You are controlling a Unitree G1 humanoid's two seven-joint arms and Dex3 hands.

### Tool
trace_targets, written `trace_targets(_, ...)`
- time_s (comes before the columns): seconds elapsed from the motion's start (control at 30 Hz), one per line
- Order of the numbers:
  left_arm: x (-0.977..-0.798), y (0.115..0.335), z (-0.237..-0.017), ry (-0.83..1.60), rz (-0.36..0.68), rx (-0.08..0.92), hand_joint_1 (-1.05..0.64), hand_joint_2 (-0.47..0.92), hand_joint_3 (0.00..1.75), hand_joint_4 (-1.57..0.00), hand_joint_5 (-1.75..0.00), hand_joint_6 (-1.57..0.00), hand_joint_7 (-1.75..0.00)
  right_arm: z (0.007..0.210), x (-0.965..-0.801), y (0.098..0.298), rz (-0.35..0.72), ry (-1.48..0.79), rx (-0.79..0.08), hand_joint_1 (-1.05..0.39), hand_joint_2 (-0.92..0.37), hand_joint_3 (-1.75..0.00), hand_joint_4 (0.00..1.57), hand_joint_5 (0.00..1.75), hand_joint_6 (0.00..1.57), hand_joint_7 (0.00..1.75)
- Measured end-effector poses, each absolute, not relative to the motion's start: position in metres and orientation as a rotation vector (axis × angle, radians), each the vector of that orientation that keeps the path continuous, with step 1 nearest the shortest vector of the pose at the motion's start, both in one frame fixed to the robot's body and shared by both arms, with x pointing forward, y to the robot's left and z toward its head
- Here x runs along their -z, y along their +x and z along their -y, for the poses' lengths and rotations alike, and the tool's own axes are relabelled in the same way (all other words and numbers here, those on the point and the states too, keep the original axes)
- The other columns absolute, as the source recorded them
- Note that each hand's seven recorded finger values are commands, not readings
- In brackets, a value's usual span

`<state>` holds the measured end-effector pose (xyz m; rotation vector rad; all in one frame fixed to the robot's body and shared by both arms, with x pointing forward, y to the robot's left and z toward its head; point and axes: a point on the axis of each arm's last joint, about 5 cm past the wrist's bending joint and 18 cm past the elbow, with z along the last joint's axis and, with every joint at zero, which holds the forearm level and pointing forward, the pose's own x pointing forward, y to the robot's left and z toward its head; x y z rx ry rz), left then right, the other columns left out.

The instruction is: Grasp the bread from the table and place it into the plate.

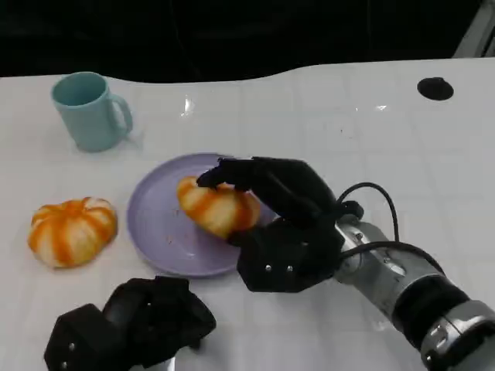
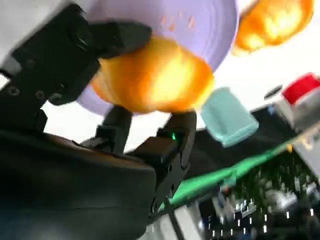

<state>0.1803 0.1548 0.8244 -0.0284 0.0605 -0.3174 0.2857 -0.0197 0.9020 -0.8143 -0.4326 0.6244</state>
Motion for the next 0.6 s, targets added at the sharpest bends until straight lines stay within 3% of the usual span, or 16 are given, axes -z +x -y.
trace_targets(0.2,-0.8244,0.1805,-0.1544,-0.030,-0.060,0.318,-1.05,0.86,0.00,-0.88,-1.56,-1.27,-0.78,0.0205,-0.9046,0.2871,0.413,-0.862,-0.681,-0.52,-0.92,-0.13,0.00,0.13,0.16,0.00)
trace_targets(0.6,-0.8245,0.1806,-0.1535,-0.033,-0.060,0.318,-1.05,0.86,0.00,-0.87,-1.56,-1.28,-0.78,0.0269,-0.9082,0.2864,0.433,-0.876,-0.713,-0.54,-0.92,-0.10,0.06,0.20,0.21,0.02)
